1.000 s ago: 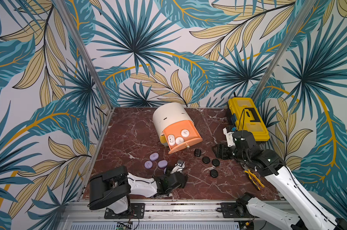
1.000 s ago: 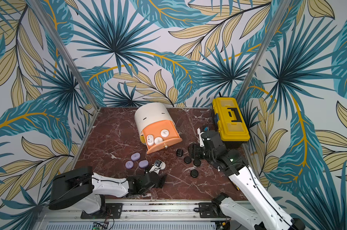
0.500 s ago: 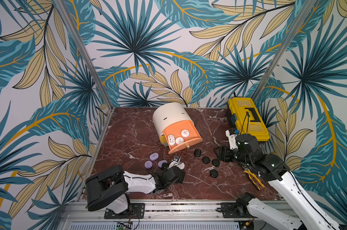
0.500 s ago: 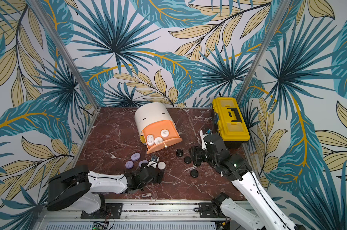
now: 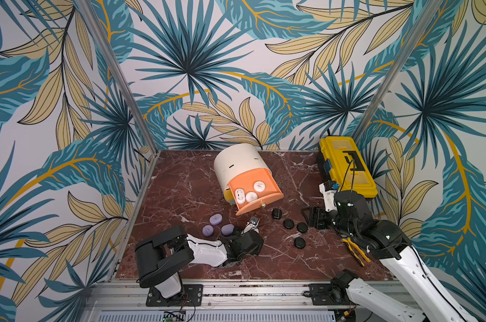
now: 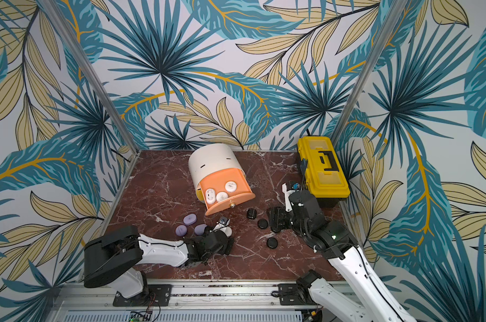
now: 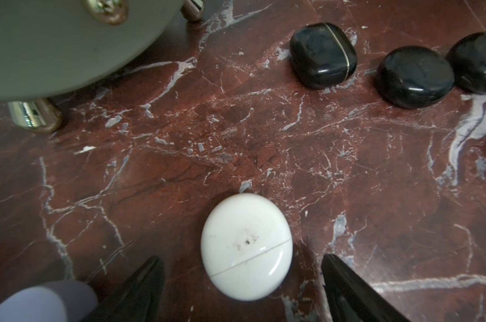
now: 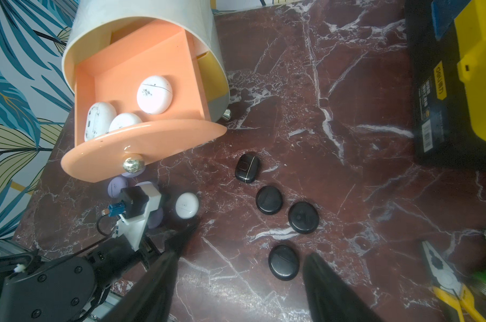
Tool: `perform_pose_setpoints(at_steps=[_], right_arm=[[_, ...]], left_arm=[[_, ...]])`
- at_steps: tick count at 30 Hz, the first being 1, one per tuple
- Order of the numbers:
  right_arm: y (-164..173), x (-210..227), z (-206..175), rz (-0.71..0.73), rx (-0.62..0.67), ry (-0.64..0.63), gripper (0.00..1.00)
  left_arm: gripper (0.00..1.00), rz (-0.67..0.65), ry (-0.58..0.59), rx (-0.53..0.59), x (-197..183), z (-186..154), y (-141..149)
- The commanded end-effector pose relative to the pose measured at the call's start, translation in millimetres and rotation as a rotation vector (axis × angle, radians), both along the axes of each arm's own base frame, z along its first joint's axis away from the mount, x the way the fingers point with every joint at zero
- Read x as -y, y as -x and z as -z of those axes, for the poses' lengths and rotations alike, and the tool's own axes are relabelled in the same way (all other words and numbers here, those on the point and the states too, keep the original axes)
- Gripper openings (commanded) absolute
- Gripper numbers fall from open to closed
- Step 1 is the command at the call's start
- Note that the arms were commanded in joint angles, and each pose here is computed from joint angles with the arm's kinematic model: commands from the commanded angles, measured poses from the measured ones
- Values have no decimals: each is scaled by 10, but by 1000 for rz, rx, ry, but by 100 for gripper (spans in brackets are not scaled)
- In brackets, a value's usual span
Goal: Put the bluetooth earphones in the drawer according to color
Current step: Move the bluetooth earphone to the center of the board.
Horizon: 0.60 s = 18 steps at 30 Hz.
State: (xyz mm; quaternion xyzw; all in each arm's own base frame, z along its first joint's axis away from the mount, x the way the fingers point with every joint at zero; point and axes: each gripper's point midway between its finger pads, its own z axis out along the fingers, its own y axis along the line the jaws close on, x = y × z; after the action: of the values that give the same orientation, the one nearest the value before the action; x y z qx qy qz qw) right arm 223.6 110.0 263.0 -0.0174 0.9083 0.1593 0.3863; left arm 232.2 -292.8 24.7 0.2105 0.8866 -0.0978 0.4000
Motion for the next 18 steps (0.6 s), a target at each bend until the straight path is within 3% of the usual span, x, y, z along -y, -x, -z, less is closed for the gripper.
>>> perform_pose_setpoints(at_steps=[1,10,18], right_arm=[[23,58,67,20,-10,15,77],[51,109,68,34,-5,23,76],[76,137,82,43,1,22,77]], left_arm=[[88,55,25,18,188,-71,-39],[80,192,107,-6,419,-106,174],[81,282,130,-29,556,-87,335]])
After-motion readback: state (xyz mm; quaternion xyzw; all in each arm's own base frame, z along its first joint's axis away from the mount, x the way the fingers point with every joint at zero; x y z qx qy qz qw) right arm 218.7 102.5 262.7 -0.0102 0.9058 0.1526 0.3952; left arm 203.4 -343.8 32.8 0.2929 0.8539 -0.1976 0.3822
